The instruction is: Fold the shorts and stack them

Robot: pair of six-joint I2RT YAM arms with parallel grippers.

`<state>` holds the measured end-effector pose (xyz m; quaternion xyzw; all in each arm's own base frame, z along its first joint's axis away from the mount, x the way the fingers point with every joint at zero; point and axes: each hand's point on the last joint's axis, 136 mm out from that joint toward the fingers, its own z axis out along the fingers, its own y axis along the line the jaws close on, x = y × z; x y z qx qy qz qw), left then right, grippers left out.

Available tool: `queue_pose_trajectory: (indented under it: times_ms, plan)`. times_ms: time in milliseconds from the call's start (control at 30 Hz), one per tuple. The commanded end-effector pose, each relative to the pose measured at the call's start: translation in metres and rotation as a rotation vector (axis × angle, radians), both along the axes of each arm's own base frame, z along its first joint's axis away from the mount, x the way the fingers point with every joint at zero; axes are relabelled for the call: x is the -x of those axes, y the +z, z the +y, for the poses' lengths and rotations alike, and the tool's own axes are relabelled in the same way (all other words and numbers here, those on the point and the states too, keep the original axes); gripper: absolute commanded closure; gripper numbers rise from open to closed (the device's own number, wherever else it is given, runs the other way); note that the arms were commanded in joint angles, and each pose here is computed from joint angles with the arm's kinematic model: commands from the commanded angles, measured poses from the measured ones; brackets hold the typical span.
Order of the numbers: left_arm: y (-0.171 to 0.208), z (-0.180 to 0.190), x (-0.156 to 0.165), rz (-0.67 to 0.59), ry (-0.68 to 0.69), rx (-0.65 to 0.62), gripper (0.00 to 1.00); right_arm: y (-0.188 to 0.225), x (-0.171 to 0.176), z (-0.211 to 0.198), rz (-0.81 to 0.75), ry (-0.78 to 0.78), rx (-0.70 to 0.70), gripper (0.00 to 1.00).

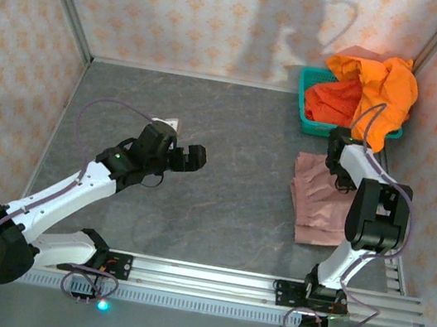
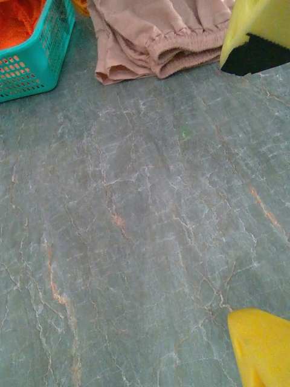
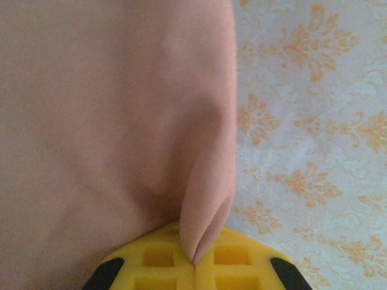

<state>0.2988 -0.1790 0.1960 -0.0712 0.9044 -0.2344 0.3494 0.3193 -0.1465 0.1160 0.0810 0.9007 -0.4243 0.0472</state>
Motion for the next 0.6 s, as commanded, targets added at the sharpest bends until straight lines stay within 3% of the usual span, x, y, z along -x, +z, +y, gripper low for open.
queue_pose_trajectory:
  times_ms: [0,233,567]
  plan:
    - [0.011,0.002,-0.002,-0.013,0.006,0.001,0.0,0.024,-0.009,-0.023,-0.055,-0.035,0.098,0.98]
    - [0.009,-0.001,-0.005,-0.003,0.002,0.011,0.0,0.022,-0.005,-0.036,-0.062,-0.095,0.103,0.94]
    - [0.009,-0.002,-0.004,-0.001,-0.005,0.016,0.0,0.0,0.019,-0.045,-0.102,-0.24,0.022,0.96]
